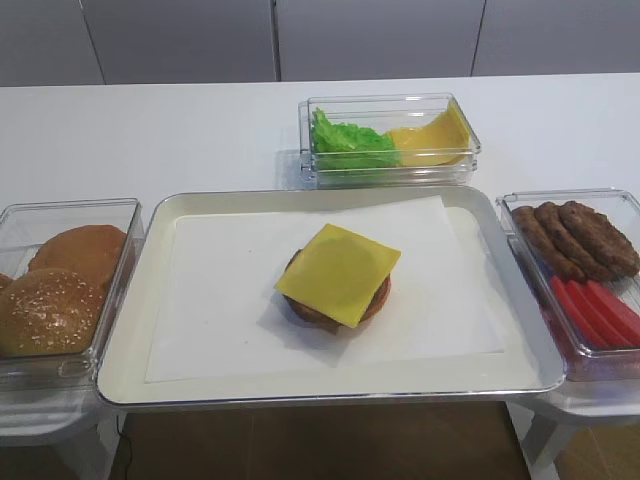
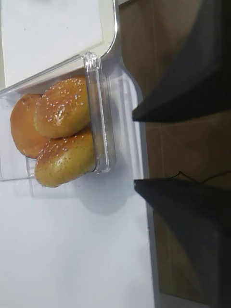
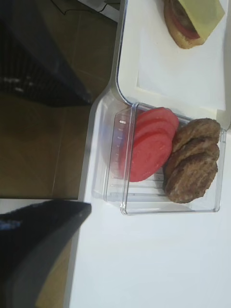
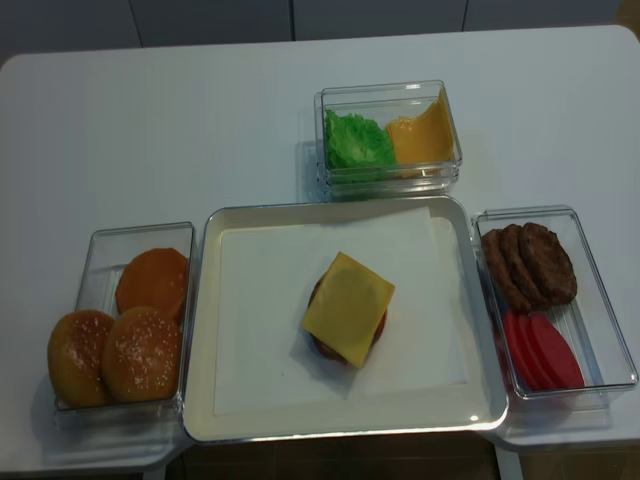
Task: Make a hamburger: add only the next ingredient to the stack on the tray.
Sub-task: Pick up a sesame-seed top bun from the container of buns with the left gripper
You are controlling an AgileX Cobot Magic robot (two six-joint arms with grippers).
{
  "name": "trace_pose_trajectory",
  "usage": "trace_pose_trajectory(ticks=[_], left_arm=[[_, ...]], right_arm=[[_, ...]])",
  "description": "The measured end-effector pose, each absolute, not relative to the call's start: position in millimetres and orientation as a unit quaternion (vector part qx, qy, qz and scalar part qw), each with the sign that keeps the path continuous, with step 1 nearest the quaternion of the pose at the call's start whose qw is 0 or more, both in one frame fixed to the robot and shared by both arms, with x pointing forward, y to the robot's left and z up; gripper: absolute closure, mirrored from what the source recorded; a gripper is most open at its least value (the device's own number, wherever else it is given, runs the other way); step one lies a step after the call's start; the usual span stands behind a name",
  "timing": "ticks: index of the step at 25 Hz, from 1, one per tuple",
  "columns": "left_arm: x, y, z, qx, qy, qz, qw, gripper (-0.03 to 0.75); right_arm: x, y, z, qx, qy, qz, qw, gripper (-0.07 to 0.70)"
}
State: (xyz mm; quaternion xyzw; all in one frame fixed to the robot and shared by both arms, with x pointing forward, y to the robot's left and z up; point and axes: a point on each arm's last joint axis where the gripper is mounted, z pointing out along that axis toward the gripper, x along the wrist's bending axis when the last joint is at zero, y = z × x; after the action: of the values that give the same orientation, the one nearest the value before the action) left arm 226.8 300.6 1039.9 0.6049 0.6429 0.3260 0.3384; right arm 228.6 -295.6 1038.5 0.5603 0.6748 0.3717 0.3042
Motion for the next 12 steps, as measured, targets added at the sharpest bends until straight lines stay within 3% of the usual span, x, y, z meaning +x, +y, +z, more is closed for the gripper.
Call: trace_pose_trajectory(ticks=[8,12], left_arm=[[226.9,300.2,1039.9,0.605,0.643,0.324,0.34,0.425],[227.0,297.7,1047.0,0.594,0.635,0.328,0.369,0.425]], right_arm=[[228.6,-295.6,1038.5,0.56,0.675,0.372,0.304,0.171],[228.6,-295.6,1038.5,0.56,0.675,0.372,0.304,0.171]])
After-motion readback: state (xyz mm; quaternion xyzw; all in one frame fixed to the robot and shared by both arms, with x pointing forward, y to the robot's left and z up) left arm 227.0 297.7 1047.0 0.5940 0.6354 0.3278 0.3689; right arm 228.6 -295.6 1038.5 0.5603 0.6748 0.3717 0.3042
